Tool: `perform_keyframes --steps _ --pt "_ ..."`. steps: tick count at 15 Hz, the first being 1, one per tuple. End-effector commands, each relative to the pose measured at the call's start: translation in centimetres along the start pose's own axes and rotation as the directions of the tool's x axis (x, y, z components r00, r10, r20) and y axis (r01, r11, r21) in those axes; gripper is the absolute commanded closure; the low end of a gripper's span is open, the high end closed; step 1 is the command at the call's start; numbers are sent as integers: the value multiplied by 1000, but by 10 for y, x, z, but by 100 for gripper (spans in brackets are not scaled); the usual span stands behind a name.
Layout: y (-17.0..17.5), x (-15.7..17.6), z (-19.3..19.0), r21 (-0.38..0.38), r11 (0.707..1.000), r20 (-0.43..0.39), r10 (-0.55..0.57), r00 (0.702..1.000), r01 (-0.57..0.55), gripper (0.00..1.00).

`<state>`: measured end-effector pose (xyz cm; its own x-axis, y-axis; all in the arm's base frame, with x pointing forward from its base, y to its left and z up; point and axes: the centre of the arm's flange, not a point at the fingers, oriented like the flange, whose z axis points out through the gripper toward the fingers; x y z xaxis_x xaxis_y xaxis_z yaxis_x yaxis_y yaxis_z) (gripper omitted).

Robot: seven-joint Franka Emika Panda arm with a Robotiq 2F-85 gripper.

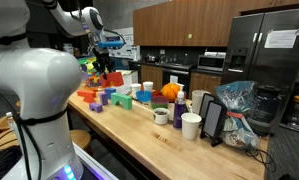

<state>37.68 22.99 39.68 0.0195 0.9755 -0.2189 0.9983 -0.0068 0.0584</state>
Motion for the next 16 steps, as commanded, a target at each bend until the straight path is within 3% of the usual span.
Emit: perform_keyframes --steps 1,16 --pt "7 -4 -4 -7 1000 -77 -17 997 17 85" --pt "85 14 12 -6 993 -100 116 988 -117 85"
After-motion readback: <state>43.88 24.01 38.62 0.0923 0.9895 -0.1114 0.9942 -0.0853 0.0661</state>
